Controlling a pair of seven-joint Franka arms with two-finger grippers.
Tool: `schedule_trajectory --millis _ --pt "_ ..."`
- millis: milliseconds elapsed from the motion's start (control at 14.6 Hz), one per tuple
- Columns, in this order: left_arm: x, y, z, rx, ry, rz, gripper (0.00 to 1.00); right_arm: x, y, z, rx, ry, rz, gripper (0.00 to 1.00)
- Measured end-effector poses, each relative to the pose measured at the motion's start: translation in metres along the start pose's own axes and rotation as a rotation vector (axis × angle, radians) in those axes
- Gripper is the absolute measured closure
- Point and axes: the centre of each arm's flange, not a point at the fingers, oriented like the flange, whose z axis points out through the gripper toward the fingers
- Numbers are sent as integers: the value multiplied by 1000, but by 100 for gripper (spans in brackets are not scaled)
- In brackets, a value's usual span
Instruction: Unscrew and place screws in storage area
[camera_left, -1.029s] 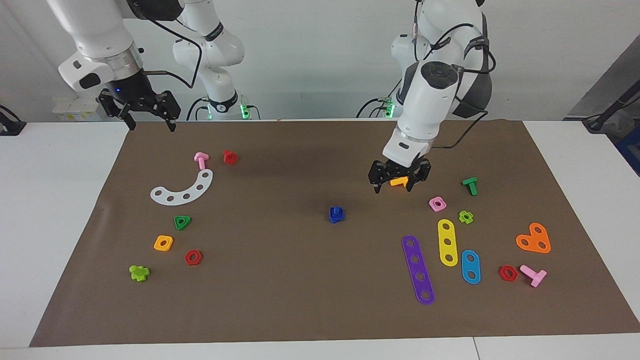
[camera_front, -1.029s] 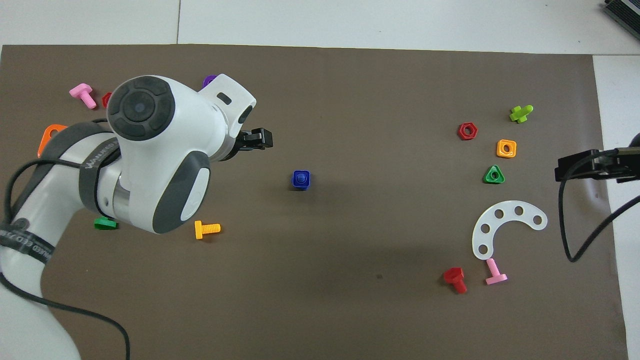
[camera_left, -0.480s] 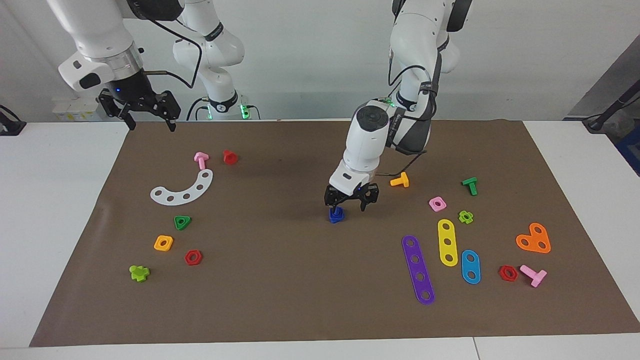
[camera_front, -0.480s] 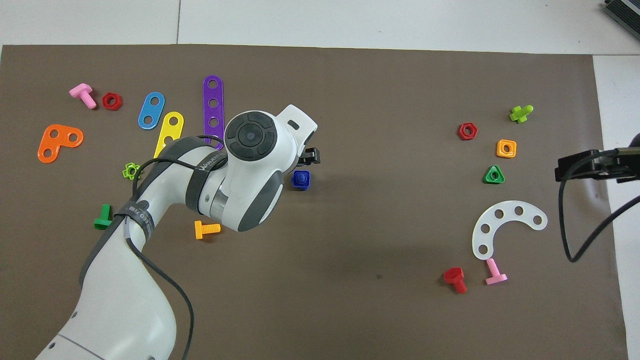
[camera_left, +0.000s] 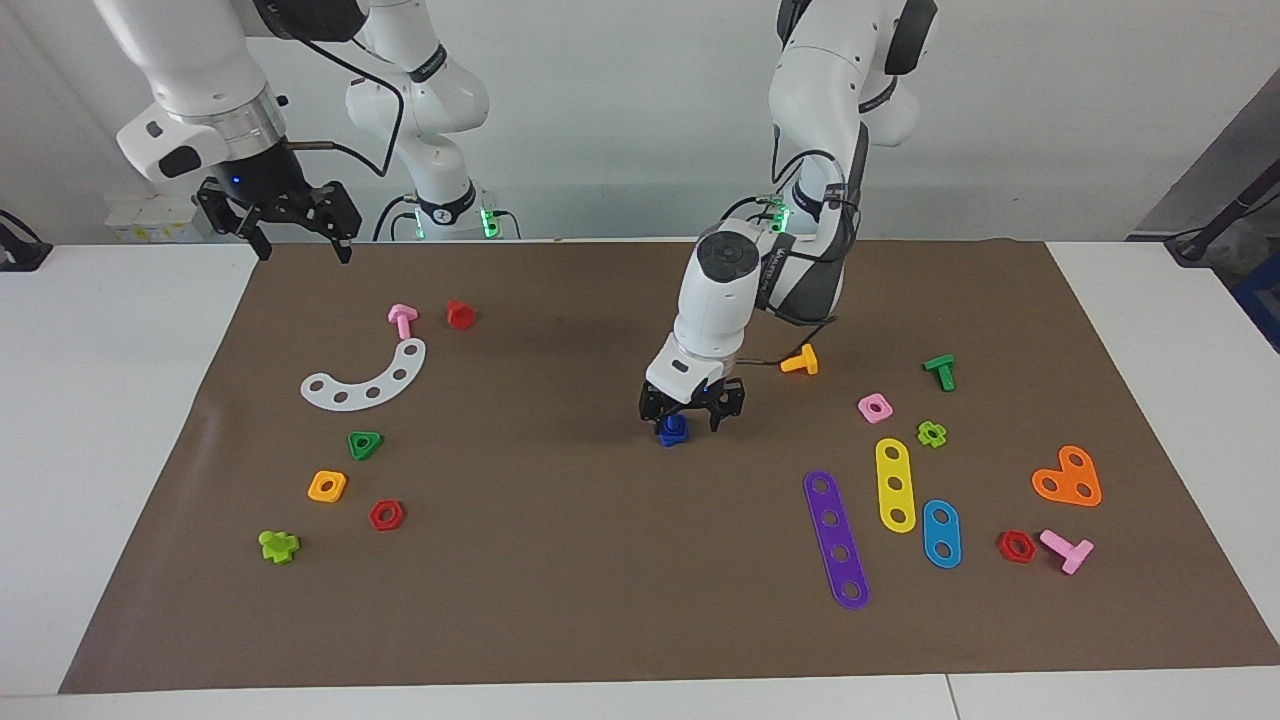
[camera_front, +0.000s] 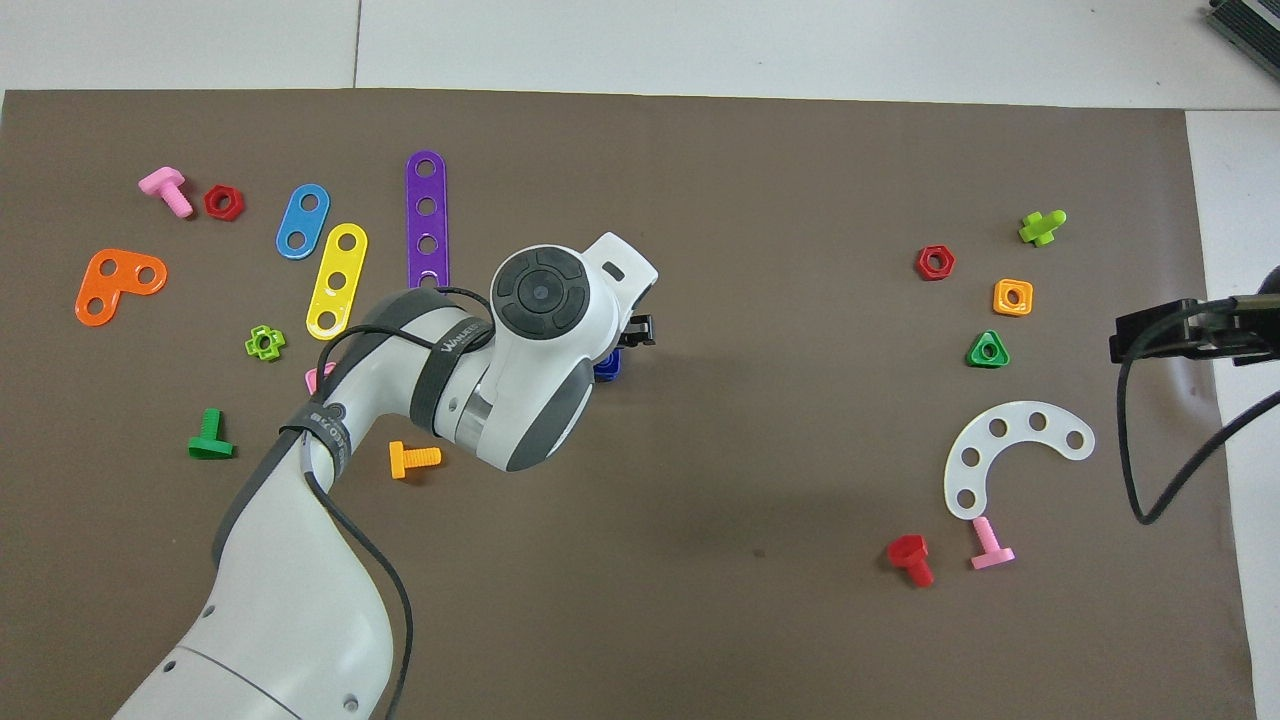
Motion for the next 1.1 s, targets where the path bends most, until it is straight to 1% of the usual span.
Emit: schedule_trajectory --millis 69,137,206,343,412,755,824,892,961,1029,1098 --pt "-2 1 4 1 -1 4 12 0 0 0 0 0 0 0" --pt "-4 2 7 1 -2 5 12 0 0 0 0 0 0 0" --pt "-4 2 9 2 -2 6 15 0 0 0 0 0 0 0" --pt "-5 2 12 -1 3 7 15 0 0 0 0 0 0 0" --pt "-6 2 14 -2 4 7 18 0 0 0 0 0 0 0" --pt "-11 1 21 1 1 10 23 0 0 0 0 0 0 0" --pt "-11 0 21 1 0 10 26 0 0 0 0 0 0 0" --pt "-11 0 21 1 0 10 27 0 0 0 0 0 0 0" --pt "-11 0 21 1 0 10 31 0 0 0 0 0 0 0" --pt "-11 0 21 2 0 10 31 0 0 0 0 0 0 0" --pt "-11 0 21 2 -1 10 35 0 0 0 0 0 0 0"
